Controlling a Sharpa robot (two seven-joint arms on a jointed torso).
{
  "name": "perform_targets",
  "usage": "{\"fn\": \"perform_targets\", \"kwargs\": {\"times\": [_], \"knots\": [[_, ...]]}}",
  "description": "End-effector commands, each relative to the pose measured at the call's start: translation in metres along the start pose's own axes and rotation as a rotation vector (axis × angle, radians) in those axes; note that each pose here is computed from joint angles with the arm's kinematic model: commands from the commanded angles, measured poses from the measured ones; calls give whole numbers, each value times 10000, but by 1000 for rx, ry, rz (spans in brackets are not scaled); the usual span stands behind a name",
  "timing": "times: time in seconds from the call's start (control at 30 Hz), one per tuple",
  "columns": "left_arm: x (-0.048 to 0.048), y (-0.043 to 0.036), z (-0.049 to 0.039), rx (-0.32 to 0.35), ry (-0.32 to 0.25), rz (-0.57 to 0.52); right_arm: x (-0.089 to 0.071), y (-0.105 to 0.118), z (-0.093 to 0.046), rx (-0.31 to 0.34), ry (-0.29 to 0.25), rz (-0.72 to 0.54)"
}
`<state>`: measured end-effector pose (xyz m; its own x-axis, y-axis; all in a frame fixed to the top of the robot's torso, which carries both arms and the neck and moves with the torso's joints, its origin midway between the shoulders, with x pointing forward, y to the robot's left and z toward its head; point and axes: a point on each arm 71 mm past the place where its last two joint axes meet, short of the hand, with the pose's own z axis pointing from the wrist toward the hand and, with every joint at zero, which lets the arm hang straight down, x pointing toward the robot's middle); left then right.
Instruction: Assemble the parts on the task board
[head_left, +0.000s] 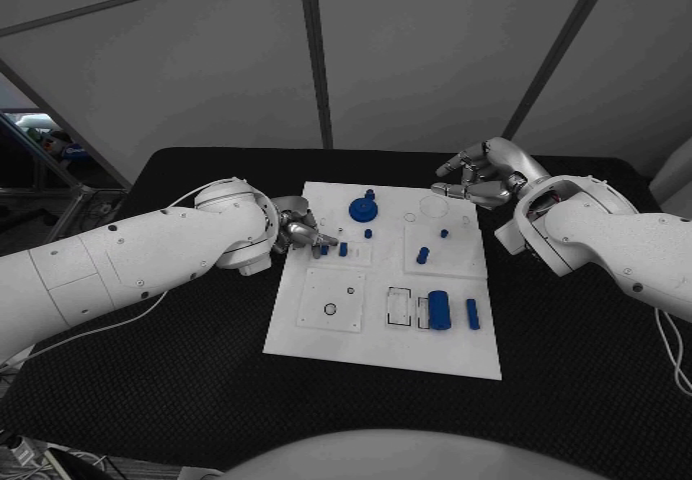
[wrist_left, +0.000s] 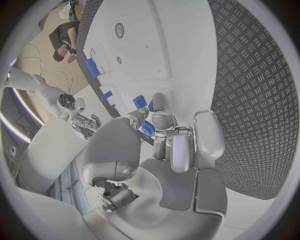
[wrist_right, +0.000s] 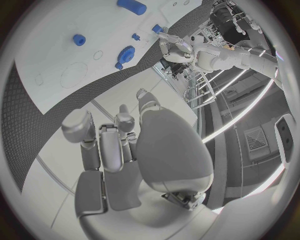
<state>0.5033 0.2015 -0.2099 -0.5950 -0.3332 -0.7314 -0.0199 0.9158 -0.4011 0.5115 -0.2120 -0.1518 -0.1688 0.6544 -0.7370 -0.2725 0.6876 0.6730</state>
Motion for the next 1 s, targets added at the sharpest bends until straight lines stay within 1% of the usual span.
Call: {"fn": "perform_targets", "kwargs": {"times": [0.03,0.47,0.7,1.0], "knots": [[-1,-4,-4,-2,2,-3,1,15,4,-9,5,-2],[-26,-1,-13,0,-7,-9,3,12,8,-9,6,-3],[-115,-36,-53,15,-43,-32,0,2,9,-6,5,-3],[-231,-45,-113,28,-78,-71,-2,-10,9,-4,4,-4]]}}
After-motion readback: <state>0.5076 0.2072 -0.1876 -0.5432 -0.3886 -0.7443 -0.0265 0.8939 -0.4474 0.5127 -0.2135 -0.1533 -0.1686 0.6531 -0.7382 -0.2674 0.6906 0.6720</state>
